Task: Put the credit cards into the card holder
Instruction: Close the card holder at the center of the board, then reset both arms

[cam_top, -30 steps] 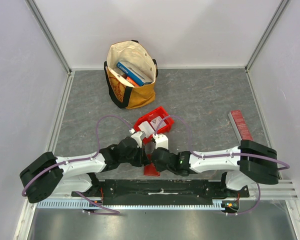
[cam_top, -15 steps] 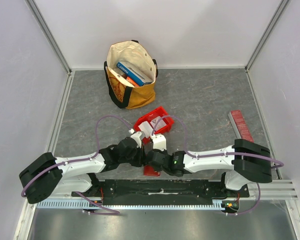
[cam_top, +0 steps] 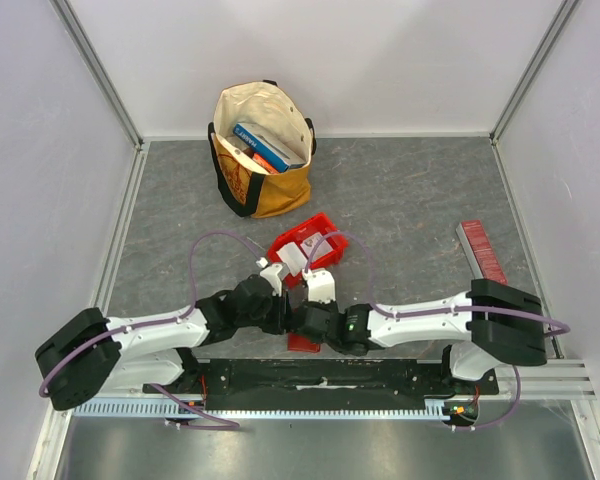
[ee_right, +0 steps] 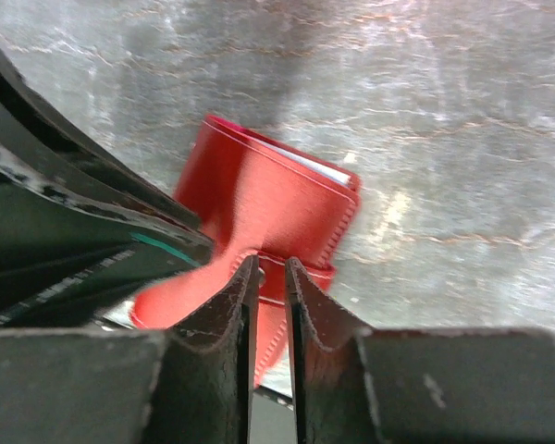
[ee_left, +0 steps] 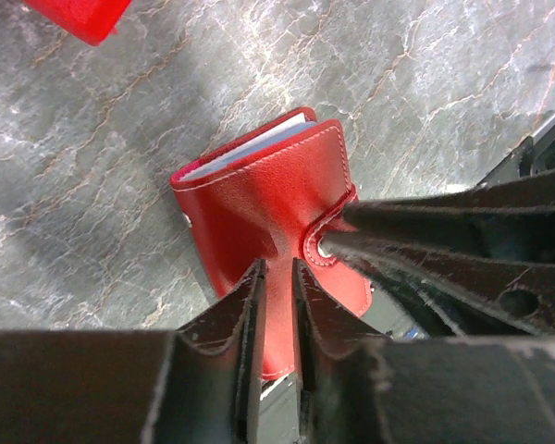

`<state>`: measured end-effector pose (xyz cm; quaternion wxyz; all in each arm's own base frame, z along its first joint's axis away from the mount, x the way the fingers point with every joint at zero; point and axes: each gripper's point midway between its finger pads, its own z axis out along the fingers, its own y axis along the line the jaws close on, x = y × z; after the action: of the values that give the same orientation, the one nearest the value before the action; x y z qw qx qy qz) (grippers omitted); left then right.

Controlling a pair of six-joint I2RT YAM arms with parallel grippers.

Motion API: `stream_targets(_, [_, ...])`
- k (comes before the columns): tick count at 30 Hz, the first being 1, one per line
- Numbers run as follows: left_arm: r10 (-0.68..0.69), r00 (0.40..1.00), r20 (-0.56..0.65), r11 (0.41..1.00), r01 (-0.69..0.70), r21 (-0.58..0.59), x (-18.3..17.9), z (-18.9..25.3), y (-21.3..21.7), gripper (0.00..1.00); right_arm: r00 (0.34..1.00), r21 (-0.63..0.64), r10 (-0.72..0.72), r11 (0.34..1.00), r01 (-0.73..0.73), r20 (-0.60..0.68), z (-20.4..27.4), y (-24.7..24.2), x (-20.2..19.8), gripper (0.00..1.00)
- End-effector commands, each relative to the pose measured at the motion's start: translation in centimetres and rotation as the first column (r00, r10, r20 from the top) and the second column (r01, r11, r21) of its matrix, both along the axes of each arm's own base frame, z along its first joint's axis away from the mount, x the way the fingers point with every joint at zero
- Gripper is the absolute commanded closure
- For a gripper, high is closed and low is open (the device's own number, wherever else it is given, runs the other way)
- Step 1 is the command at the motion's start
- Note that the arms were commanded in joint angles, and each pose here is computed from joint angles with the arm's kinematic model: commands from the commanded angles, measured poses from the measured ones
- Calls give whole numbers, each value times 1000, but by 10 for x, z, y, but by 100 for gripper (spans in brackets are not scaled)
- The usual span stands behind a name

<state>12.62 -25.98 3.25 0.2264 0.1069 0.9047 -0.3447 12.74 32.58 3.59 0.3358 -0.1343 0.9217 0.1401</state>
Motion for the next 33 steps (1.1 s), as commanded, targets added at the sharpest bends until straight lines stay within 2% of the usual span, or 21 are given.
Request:
stream_targets(1, [35,999,41,999,-33,-42,5,13,0,72,993,-65,-32,997,39,115,23,-30,14,68])
stream_targets(3, [63,996,69,997,-59,-51,10,20,3,60,985,-26,-57,998,62,160,41,-32,22,59])
stream_targets(7, [157,979,131,987,-154,-36,22,30,21,38,968,39,-139,990,134,211,62,-54,39,29])
stream_targets(10, [236,954,183,971,-238,-12,32,38,39,15,952,75,-226,974,215,205,63,-85,54,16])
stream_targets(17, [393,876,278,899,-430,84,52,49,83,12,889,174,-413,907,383,196,70,-155,83,2])
stream_targets(26, [492,823,285,847,-529,64,73,60,116,11,863,147,-474,879,453,175,62,-192,99,2])
stream_targets(33, [533,811,240,823,-563,76,78,52,134,10,885,145,-445,893,426,139,52,-186,100,2])
